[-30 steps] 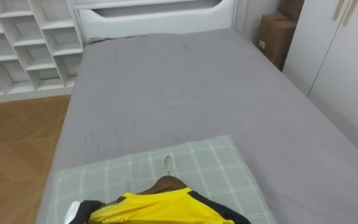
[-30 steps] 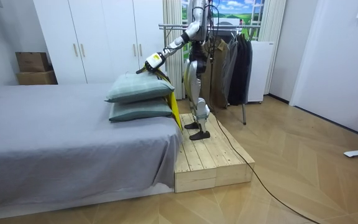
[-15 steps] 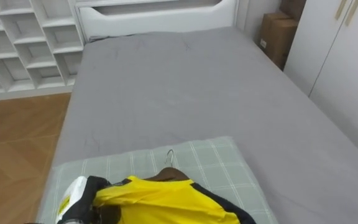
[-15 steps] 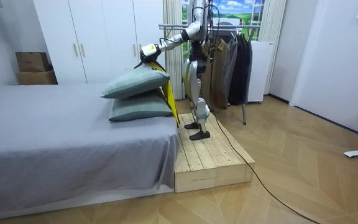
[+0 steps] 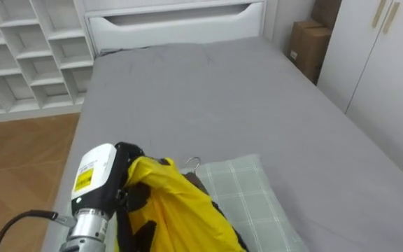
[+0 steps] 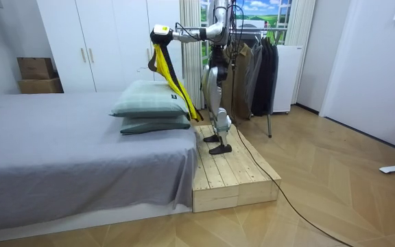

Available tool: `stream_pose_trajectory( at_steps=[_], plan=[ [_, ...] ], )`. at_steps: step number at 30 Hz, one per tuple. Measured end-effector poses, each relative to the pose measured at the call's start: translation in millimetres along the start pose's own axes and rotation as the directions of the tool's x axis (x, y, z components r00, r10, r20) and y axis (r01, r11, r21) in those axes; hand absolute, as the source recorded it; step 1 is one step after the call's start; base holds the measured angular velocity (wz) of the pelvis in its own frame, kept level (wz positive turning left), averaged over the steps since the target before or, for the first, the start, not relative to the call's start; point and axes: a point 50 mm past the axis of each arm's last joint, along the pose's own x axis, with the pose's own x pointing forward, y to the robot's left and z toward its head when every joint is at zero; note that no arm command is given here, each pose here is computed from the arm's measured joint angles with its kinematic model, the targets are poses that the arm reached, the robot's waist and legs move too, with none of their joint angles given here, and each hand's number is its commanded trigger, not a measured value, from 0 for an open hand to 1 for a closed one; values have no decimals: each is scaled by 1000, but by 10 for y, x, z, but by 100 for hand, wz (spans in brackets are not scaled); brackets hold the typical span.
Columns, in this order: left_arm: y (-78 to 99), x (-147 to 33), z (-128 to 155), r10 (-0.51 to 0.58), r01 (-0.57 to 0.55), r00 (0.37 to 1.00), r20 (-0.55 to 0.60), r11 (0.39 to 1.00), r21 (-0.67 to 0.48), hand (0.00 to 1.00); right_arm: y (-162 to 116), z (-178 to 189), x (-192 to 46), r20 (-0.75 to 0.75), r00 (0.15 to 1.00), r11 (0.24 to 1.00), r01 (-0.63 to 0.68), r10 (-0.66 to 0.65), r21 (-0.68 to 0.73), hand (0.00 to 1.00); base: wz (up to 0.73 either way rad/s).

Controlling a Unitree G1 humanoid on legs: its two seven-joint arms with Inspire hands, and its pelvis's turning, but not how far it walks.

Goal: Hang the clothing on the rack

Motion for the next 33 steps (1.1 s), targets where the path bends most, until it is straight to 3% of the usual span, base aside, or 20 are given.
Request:
stream_pose_trajectory(
  at_steps=[22,28,33],
  plan=[
    [48,4,-22,-4,2,999,32,997,75,100,-35,-2,0,-8,1000,998,-5,5,55,0,0],
    [219,26,187,70,-98,978,196,986,134,100,-40,143,7,66,998,985,-9,-3,175,0,0],
    [300,27,350,139,-192,934,330,972,134,100,-23,489,-10,225,974,985,-40,2,166,0,-1]
  ],
)
